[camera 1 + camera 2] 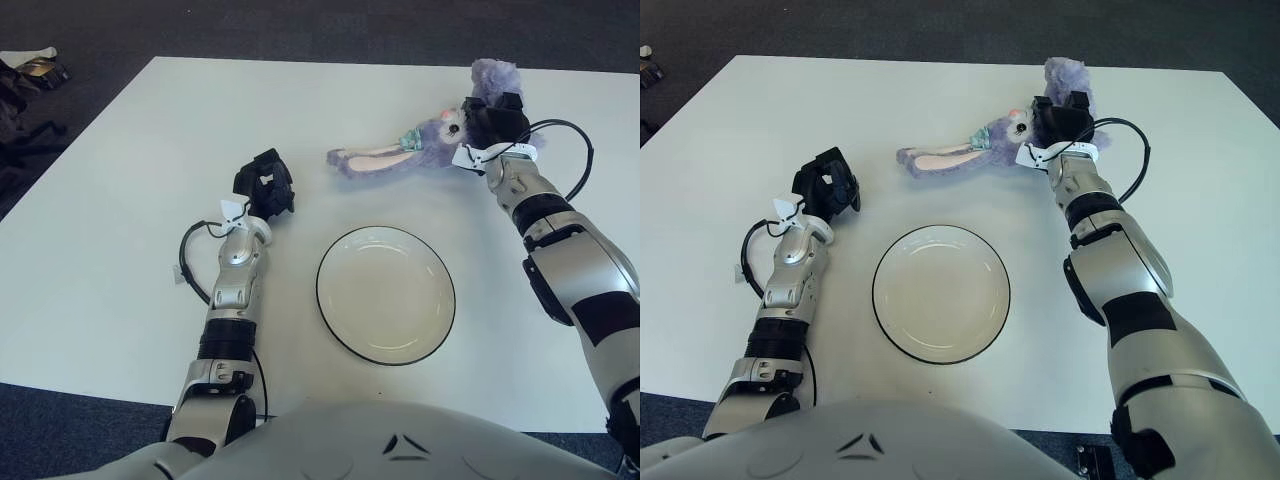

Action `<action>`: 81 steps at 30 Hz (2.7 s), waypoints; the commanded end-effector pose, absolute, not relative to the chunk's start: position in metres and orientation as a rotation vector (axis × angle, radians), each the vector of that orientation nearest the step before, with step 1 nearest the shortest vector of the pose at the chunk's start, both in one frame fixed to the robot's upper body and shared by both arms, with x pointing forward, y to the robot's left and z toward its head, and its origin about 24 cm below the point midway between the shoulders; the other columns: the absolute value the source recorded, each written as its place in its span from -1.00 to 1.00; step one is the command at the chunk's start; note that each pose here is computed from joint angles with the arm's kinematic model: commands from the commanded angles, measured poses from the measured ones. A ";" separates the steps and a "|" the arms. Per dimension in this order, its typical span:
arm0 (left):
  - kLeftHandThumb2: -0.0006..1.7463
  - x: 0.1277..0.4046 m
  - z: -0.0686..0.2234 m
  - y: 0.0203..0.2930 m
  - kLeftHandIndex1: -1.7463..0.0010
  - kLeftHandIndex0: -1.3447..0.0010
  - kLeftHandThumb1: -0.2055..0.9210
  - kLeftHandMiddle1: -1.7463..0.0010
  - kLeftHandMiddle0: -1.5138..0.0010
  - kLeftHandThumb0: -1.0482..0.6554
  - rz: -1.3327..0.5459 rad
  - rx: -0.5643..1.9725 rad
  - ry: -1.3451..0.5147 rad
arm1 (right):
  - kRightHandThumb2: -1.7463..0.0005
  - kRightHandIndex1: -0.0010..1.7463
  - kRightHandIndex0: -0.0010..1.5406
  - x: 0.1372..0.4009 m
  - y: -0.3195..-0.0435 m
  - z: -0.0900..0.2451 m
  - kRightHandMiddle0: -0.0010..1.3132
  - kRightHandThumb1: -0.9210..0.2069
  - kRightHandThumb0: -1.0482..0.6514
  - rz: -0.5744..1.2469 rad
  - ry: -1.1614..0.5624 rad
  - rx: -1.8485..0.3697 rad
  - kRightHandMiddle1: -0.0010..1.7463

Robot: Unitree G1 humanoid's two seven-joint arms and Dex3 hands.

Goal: Put the doll into the plate.

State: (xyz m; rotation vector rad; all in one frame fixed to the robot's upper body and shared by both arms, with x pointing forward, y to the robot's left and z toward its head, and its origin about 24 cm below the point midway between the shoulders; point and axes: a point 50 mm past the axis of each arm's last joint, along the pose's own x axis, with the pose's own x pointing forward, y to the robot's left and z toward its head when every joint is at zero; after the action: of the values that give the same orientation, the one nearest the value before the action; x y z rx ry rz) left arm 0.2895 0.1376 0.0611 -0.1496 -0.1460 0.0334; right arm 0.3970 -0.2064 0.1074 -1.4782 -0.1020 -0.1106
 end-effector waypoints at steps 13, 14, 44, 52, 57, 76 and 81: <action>0.10 0.275 0.030 0.142 -1.00 -0.55 0.60 -1.00 -0.75 -0.35 0.065 -0.160 -0.020 | -0.69 1.00 -0.07 0.385 -0.216 0.079 0.51 0.30 0.85 -0.071 -0.009 -1.462 1.00; 0.10 0.275 0.030 0.142 -1.00 -0.55 0.60 -1.00 -0.75 -0.35 0.065 -0.160 -0.020 | -0.69 1.00 -0.07 0.385 -0.216 0.079 0.51 0.30 0.85 -0.072 -0.009 -1.462 1.00; 0.10 0.277 0.030 0.144 -1.00 -0.56 0.59 -1.00 -0.75 -0.36 0.061 -0.144 -0.016 | -0.58 1.00 -0.16 0.387 -0.221 0.096 0.56 0.16 0.81 -0.113 -0.120 -1.380 1.00; 0.10 0.278 0.030 0.144 -1.00 -0.54 0.59 -1.00 -0.75 -0.35 0.065 -0.153 -0.023 | -0.67 1.00 -0.09 0.387 -0.219 0.105 0.53 0.28 0.84 -0.114 -0.199 -1.349 1.00; 0.10 0.278 0.031 0.145 -1.00 -0.56 0.58 -1.00 -0.76 -0.35 0.064 -0.152 -0.029 | -0.72 1.00 -0.05 0.387 -0.218 0.109 0.55 0.34 0.86 -0.107 -0.227 -1.328 1.00; 0.11 0.280 0.030 0.148 -1.00 -0.60 0.60 -1.00 -0.79 -0.36 0.059 -0.146 -0.035 | -0.77 1.00 -0.01 0.380 -0.211 0.135 0.61 0.40 0.88 -0.091 -0.367 -1.249 1.00; 0.11 0.281 0.030 0.148 -1.00 -0.61 0.61 -1.00 -0.79 -0.36 0.057 -0.139 -0.039 | -0.78 1.00 0.00 0.377 -0.210 0.140 0.62 0.41 0.88 -0.083 -0.392 -1.241 1.00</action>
State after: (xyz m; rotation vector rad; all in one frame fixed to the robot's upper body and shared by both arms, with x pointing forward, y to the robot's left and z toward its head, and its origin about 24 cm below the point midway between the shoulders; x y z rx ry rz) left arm 0.2941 0.1436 0.0577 -0.1343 -0.1319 0.0360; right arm 0.3794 -0.2069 0.1365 -1.2592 -0.3874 -0.0774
